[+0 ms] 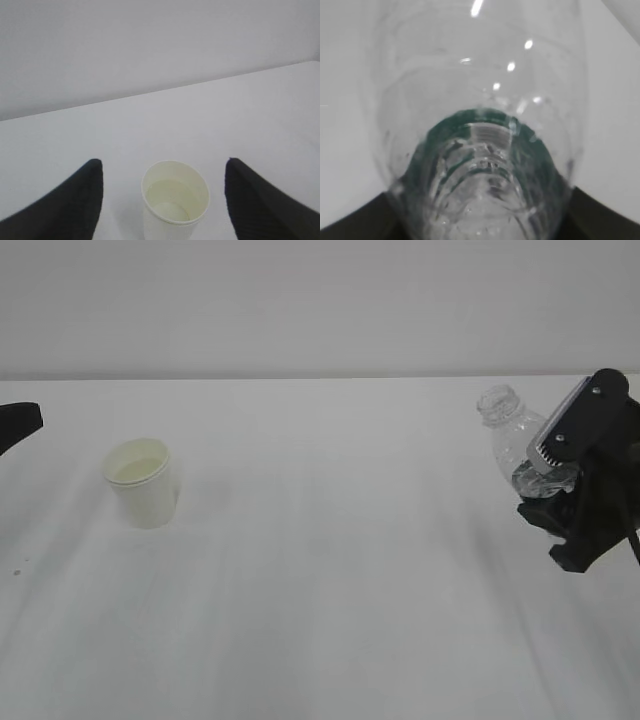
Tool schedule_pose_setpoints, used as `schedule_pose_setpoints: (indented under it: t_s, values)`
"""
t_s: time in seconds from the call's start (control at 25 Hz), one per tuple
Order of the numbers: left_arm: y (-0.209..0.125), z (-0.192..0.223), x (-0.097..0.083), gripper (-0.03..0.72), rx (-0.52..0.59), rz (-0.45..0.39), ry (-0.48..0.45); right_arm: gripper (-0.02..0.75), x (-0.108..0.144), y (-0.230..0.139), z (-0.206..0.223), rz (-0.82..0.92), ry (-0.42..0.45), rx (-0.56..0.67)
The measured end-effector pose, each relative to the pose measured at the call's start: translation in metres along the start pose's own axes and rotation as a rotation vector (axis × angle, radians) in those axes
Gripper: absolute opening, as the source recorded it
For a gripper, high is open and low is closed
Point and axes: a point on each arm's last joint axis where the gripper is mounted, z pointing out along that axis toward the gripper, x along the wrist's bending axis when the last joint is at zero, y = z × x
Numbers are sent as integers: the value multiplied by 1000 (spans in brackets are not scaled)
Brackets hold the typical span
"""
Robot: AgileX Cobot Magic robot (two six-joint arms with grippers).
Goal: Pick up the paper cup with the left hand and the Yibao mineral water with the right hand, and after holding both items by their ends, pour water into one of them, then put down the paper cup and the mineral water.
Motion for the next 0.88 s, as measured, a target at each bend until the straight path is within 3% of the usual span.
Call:
schedule_pose_setpoints:
  t_s: [0.6, 0.88]
  values:
    - [0, 0, 0, 540, 0, 0, 0, 426, -2, 9, 1, 80, -27, -91]
    - [0, 0, 0, 539, 0, 0, 0, 426, -3, 11, 16, 205, -54, -174]
